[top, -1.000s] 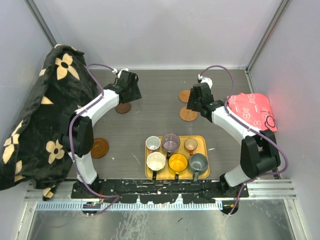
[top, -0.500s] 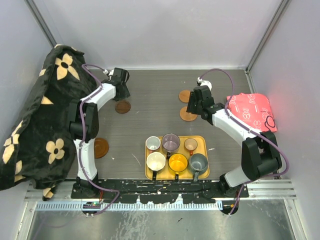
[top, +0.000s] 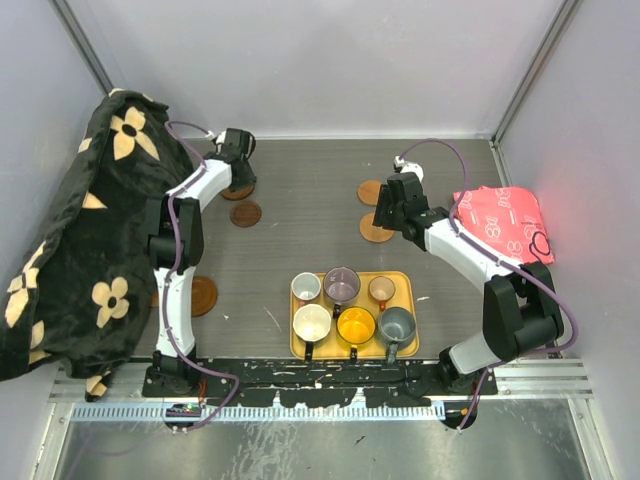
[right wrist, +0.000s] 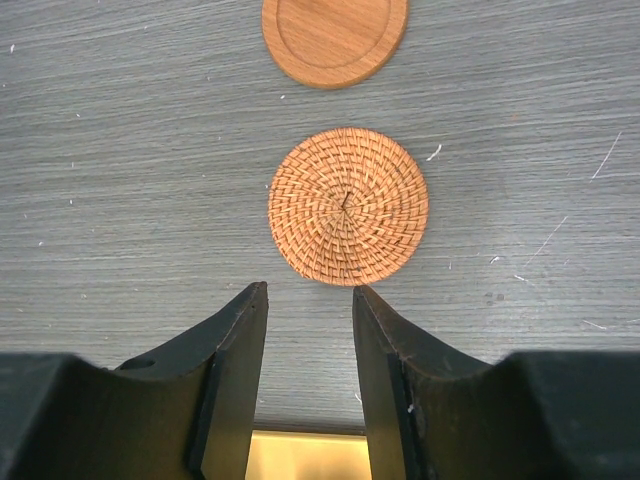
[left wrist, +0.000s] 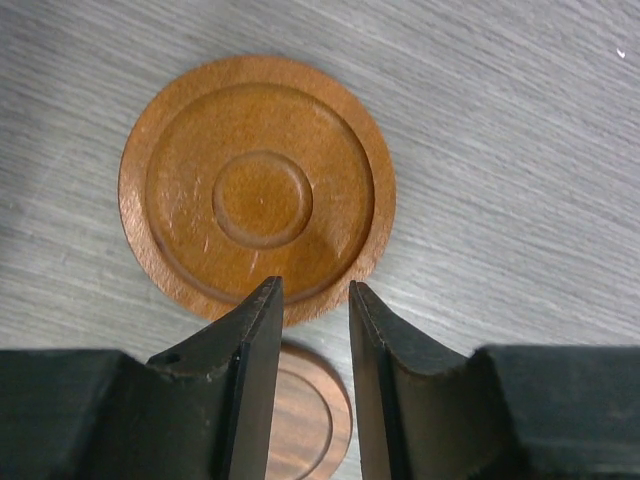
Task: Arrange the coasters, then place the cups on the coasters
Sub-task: Move the coaster to the center of the board.
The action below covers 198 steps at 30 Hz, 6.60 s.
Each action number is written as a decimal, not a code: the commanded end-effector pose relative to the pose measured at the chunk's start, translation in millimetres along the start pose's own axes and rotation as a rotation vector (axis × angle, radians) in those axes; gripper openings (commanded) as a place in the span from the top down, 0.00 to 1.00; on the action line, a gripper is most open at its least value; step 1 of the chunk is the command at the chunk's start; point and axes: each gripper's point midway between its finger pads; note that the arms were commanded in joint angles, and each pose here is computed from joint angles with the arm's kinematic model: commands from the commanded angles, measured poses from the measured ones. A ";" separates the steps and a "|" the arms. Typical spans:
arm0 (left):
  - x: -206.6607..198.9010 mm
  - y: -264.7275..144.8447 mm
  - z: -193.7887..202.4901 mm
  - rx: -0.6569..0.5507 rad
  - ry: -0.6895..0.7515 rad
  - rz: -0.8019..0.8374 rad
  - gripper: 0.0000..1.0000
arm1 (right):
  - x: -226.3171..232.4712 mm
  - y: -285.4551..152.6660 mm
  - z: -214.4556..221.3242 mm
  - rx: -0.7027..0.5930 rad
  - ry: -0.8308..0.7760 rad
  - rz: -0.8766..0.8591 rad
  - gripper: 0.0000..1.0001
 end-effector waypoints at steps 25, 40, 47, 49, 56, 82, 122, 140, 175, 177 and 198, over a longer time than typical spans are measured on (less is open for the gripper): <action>20.5 41.3 -8.2 0.040 0.017 -0.093 0.65 | 6.4 -1.0 -19.0 -0.061 0.018 -0.019 0.54; -55.2 -1.0 68.8 0.103 0.162 -0.002 0.63 | 3.7 -10.4 -20.0 -0.083 0.031 -0.019 0.54; -93.7 -19.3 108.2 0.150 0.209 0.079 0.64 | -7.6 -17.0 -25.0 -0.113 0.047 0.038 0.54; -103.8 -24.8 116.1 0.153 0.224 0.099 0.63 | -10.3 -18.2 -25.4 -0.119 0.053 0.049 0.54; -138.7 -39.1 135.0 0.175 0.226 0.174 0.63 | -14.1 -19.7 -25.9 -0.130 0.065 0.060 0.54; -198.7 -26.3 146.5 0.163 0.182 0.291 0.63 | -18.9 -11.7 -20.1 -0.112 0.074 0.070 0.54; -231.2 -39.1 120.0 0.110 0.117 0.466 0.60 | -16.7 -0.1 -11.5 -0.083 0.076 0.064 0.54; -223.4 -136.4 63.4 -0.036 0.156 0.558 0.60 | -13.4 -9.2 -17.6 -0.107 0.084 0.040 0.54; 28.4 -70.1 73.3 0.057 0.067 -0.003 0.64 | -1.6 -23.8 -21.9 -0.125 0.094 -0.038 0.54; 31.1 -64.5 75.2 0.066 0.061 -0.009 0.64 | -1.6 -22.5 -22.4 -0.124 0.093 -0.037 0.54; 22.6 -81.7 51.2 -0.007 0.001 0.037 0.64 | -0.6 -12.7 -13.7 -0.091 0.094 -0.036 0.54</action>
Point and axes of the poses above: each gripper's point midway between its finger pads, its own y axis out along the fingers, its own x axis along the line the jaws close on, z = x × y, and after that the axes turned 5 degrees about -y, right-handed
